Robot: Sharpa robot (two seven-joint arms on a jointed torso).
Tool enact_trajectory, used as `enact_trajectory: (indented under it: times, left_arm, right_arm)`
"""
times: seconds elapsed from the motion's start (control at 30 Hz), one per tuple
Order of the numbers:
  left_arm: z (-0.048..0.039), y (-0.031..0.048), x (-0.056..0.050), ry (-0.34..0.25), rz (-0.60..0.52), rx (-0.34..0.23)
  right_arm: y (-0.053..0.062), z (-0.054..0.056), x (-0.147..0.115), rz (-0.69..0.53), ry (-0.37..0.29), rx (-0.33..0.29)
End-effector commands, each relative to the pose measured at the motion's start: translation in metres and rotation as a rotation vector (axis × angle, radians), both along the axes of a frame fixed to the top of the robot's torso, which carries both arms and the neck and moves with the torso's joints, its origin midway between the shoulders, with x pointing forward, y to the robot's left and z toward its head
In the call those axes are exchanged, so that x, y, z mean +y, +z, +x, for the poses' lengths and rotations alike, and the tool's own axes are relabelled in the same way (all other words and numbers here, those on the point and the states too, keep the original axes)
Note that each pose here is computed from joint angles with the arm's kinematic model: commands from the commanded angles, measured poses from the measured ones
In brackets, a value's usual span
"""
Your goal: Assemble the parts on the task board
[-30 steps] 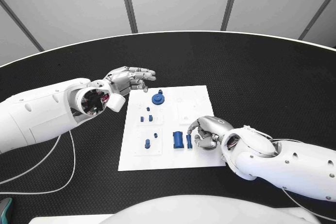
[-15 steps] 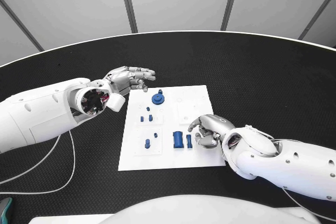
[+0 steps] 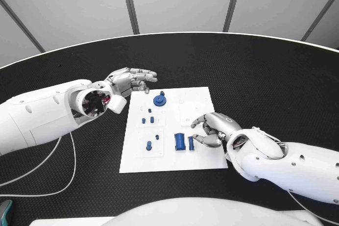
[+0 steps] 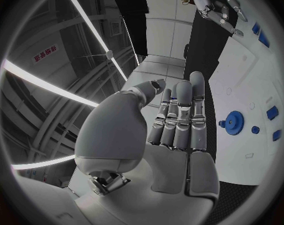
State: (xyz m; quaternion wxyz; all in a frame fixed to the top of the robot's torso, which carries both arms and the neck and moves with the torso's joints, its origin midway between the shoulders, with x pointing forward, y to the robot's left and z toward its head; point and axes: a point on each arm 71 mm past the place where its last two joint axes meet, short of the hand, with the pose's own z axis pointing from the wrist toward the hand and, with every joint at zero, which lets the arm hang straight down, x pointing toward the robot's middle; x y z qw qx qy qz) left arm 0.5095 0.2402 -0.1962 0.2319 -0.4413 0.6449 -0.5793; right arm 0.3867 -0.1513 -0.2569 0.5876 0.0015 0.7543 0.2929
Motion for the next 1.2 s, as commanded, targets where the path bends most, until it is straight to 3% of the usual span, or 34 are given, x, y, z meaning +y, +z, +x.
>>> enact_trajectory:
  times: [0.03, 0.63, 1.2]
  left_arm:
    - [0.0000, 0.0000, 0.000, 0.000, 0.000, 0.000]
    - [-0.0001, 0.0000, 0.000, -0.001, 0.000, 0.000]
    - [-0.0001, -0.0001, -0.001, -0.004, -0.001, 0.001]
  right_arm:
    - [-0.001, 0.001, -0.001, -0.007, -0.004, 0.005]
    - [-0.004, 0.005, 0.001, -0.011, -0.062, 0.012]
    - [-0.011, 0.010, 0.009, -0.037, -0.051, 0.036]
